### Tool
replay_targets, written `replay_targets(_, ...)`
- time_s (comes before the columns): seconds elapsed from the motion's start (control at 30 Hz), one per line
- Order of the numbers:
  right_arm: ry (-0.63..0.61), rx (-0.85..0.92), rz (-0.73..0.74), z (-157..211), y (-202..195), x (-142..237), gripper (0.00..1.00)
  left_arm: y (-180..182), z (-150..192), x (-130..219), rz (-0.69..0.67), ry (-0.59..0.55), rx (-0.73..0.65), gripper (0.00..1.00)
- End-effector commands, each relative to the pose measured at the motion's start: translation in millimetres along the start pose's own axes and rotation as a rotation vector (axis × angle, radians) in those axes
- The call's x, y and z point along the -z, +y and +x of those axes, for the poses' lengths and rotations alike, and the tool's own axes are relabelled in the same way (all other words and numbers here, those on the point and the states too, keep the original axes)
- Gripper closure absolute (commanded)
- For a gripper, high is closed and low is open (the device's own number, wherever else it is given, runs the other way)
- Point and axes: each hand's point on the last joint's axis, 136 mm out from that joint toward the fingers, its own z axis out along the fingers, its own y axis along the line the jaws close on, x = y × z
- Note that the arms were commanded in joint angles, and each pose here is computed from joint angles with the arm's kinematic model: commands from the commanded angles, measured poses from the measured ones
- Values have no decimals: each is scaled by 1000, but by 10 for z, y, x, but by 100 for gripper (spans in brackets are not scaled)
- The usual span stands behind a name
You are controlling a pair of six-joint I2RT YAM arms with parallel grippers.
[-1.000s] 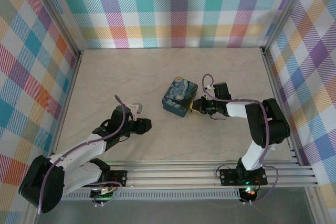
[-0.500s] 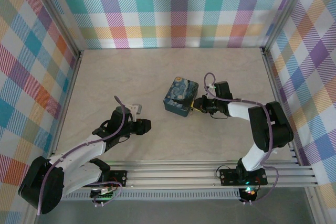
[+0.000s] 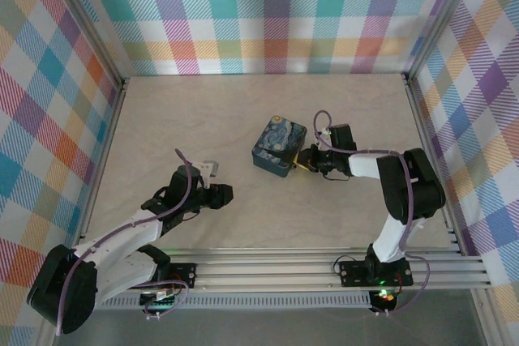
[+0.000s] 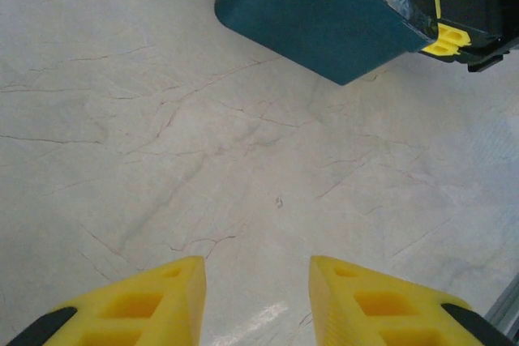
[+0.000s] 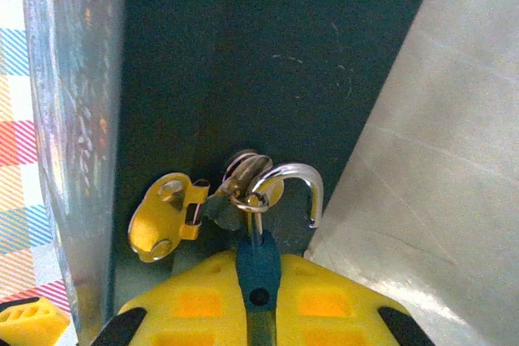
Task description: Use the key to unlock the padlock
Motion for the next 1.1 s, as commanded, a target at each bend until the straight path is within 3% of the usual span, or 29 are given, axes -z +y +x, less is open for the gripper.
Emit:
replay_targets(0.0, 34, 28, -37, -20, 73, -20, 100, 18, 69, 32, -6, 11, -1, 62)
replay_targets(0.2, 53, 67, -100, -64, 235, 92, 100, 13, 55, 52, -7, 2, -5, 62)
replay_targets(0.57, 97, -120, -110, 78, -241, 133, 100, 8, 56, 17, -1, 9, -1, 62)
replay_targets(1.07, 106, -99, -174, -202, -58, 404, 100, -16, 27, -17, 4, 19, -13, 62)
